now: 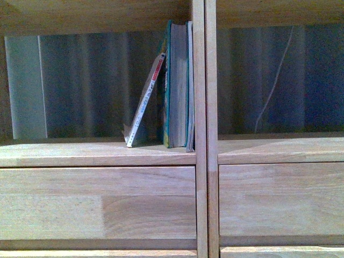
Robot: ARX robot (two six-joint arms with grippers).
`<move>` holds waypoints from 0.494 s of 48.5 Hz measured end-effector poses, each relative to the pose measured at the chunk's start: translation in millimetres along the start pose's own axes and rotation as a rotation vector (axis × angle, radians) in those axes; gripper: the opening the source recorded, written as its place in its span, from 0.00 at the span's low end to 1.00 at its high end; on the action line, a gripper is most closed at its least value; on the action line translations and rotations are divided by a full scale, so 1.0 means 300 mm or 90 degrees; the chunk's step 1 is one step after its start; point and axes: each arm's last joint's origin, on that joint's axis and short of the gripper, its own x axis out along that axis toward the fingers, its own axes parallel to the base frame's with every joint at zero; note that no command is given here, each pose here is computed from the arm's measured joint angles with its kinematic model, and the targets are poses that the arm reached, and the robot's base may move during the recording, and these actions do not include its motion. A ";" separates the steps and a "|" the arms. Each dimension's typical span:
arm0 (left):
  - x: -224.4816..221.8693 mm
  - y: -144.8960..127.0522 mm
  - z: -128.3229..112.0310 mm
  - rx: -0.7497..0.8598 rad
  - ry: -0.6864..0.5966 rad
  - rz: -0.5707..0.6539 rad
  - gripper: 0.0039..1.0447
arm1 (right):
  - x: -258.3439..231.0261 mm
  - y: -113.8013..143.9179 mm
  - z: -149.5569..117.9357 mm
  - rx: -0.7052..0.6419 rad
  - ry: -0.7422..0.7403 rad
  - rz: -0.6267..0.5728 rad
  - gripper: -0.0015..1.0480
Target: Organize books on shelf
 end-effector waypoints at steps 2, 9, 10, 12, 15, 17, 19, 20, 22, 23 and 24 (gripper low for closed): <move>-0.007 0.000 -0.003 0.000 0.004 0.000 0.02 | 0.000 0.000 0.000 0.000 0.000 0.000 0.03; -0.037 0.000 -0.010 0.001 0.005 0.001 0.02 | 0.000 0.000 0.000 0.000 0.000 0.000 0.03; -0.037 0.000 -0.010 0.001 0.005 0.000 0.02 | 0.000 0.000 0.000 0.000 0.000 0.001 0.03; -0.037 0.000 -0.010 0.001 0.005 0.001 0.02 | 0.000 0.000 0.000 0.000 0.000 0.000 0.03; -0.038 0.000 -0.009 0.001 0.004 0.000 0.02 | 0.000 0.000 0.000 0.000 0.000 0.000 0.03; -0.038 0.000 -0.009 0.001 0.003 0.000 0.02 | 0.000 0.000 0.000 0.000 0.000 0.000 0.03; -0.038 0.000 -0.009 0.001 0.003 0.000 0.02 | 0.000 0.000 0.000 0.000 0.000 0.000 0.03; -0.038 0.000 -0.009 0.001 0.003 0.000 0.02 | 0.000 0.000 0.000 0.000 0.000 0.000 0.03; -0.038 0.000 -0.009 0.001 0.004 0.000 0.02 | 0.000 0.000 0.000 0.000 0.000 0.000 0.03; -0.038 0.000 -0.009 0.001 0.004 0.000 0.02 | 0.000 0.000 0.000 0.000 0.000 0.000 0.03; -0.038 0.000 -0.009 0.001 0.004 0.000 0.02 | 0.000 0.000 0.000 0.000 0.000 0.000 0.03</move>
